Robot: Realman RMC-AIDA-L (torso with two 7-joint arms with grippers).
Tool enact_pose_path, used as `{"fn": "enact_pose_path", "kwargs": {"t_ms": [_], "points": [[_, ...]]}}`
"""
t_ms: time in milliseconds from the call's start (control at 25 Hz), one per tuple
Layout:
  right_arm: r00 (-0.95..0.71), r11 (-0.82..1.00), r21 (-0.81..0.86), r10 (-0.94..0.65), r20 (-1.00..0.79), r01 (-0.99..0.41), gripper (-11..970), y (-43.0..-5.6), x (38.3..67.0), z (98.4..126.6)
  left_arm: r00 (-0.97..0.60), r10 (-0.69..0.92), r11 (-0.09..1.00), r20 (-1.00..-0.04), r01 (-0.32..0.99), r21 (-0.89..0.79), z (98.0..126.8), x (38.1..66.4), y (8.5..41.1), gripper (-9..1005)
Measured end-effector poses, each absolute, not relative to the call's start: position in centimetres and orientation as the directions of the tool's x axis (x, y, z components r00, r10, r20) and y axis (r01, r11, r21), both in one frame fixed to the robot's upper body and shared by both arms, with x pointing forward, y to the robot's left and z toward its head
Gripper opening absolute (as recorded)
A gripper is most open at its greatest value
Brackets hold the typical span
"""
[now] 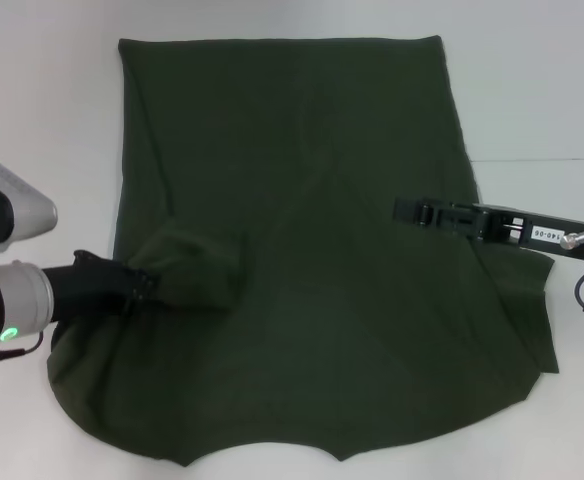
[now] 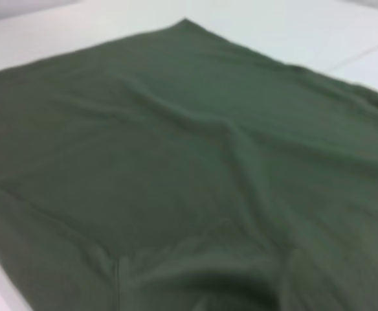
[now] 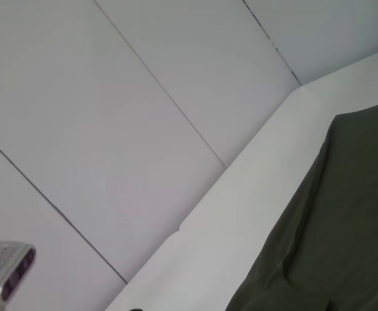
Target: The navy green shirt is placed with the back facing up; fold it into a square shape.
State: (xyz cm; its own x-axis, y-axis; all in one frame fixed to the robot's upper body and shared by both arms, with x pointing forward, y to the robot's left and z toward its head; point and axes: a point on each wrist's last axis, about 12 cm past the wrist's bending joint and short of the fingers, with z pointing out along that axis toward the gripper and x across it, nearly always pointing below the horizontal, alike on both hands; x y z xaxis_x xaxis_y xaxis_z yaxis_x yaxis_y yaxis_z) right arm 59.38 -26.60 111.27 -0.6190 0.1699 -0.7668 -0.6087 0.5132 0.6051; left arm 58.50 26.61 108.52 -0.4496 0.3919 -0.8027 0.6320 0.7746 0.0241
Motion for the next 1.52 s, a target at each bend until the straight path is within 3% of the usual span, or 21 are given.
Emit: {"fn": "enact_pose_path", "kwargs": {"t_ms": [1520], "points": [[-0.608,0.518,0.597,0.173,-0.775,-0.613,900,-27.1,59.3,111.4,-0.348,0.418,0.681,-0.839,0.731,0.037,113.6,59.6,22.9,0]]}}
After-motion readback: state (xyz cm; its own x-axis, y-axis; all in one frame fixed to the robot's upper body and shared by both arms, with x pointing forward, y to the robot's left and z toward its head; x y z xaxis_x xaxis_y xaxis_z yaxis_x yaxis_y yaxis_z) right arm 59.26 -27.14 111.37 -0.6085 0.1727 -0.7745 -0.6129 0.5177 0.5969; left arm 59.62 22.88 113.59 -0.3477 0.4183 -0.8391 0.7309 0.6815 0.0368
